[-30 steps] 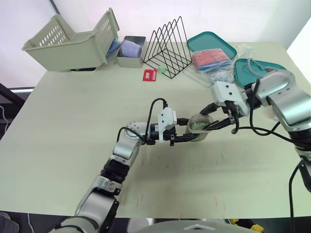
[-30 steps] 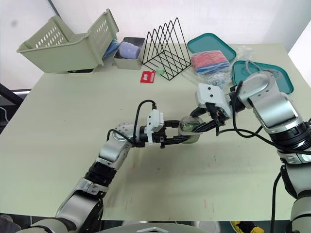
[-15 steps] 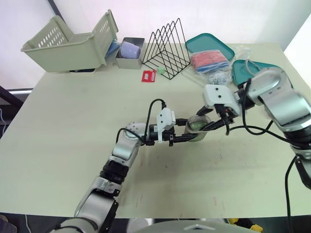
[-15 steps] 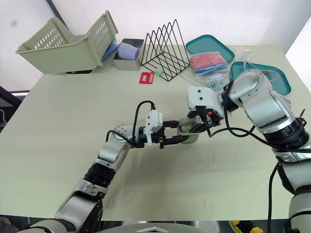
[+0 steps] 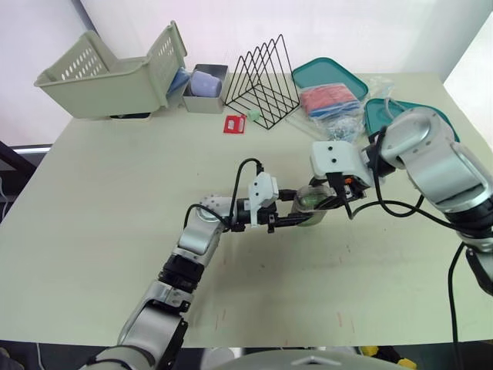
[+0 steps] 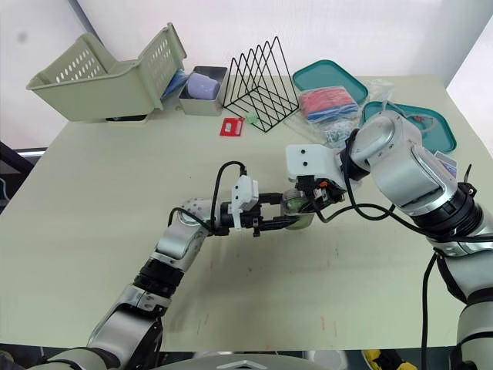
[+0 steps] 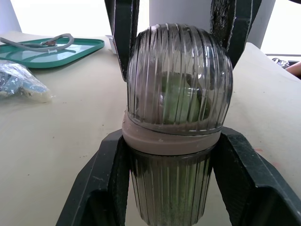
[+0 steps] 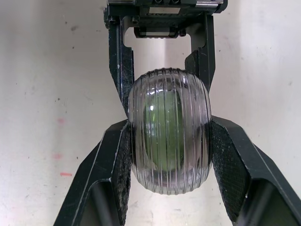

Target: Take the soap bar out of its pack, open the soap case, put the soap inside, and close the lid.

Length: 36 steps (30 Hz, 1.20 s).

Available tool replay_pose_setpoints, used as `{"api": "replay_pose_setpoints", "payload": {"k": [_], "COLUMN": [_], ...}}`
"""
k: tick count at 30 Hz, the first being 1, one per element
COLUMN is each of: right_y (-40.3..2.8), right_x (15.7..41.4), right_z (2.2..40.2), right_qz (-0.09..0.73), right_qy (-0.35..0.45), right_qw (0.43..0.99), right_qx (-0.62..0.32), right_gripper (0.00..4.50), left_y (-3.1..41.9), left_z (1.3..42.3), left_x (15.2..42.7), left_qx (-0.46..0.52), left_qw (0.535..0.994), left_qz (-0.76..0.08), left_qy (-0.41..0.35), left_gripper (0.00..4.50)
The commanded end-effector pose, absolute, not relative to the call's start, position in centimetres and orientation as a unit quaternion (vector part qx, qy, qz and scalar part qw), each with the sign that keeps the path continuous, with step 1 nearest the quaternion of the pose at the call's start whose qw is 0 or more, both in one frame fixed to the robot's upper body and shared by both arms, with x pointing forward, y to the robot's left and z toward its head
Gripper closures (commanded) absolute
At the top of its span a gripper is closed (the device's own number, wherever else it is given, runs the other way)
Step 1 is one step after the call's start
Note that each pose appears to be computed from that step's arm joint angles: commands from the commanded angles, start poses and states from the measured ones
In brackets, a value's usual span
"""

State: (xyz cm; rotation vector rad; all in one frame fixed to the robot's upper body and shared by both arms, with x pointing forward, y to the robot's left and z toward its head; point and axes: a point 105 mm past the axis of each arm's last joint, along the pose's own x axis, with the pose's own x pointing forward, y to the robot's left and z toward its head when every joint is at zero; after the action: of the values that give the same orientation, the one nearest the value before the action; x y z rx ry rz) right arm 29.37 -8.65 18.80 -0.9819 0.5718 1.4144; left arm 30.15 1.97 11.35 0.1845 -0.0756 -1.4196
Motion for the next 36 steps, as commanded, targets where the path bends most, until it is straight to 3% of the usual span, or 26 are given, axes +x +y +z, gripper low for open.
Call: {"api": "replay_pose_setpoints", "payload": {"k": [1, 20, 36], "right_y": [-8.6, -7.9, -8.1], "right_x": [28.1, 30.2, 29.8], "right_z": [14.0, 17.1, 19.4], "right_qz": [0.644, 0.655, 0.662], "right_qy": [0.332, 0.264, 0.211], "right_qw": [0.559, 0.619, 0.627], "right_qx": [-0.404, -0.342, -0.352], "right_gripper": [2.69, 2.69, 2.69], "left_y": [0.8, 1.2, 1.6], "left_z": [13.3, 13.0, 12.8], "left_x": [29.6, 29.4, 29.1], "left_qx": [0.087, 0.088, 0.093], "left_qw": [0.74, 0.742, 0.741], "left_qz": [-0.662, -0.66, -0.662], "left_qy": [-0.078, -0.075, -0.067], "left_gripper": [2.49, 2.49, 2.49]}}
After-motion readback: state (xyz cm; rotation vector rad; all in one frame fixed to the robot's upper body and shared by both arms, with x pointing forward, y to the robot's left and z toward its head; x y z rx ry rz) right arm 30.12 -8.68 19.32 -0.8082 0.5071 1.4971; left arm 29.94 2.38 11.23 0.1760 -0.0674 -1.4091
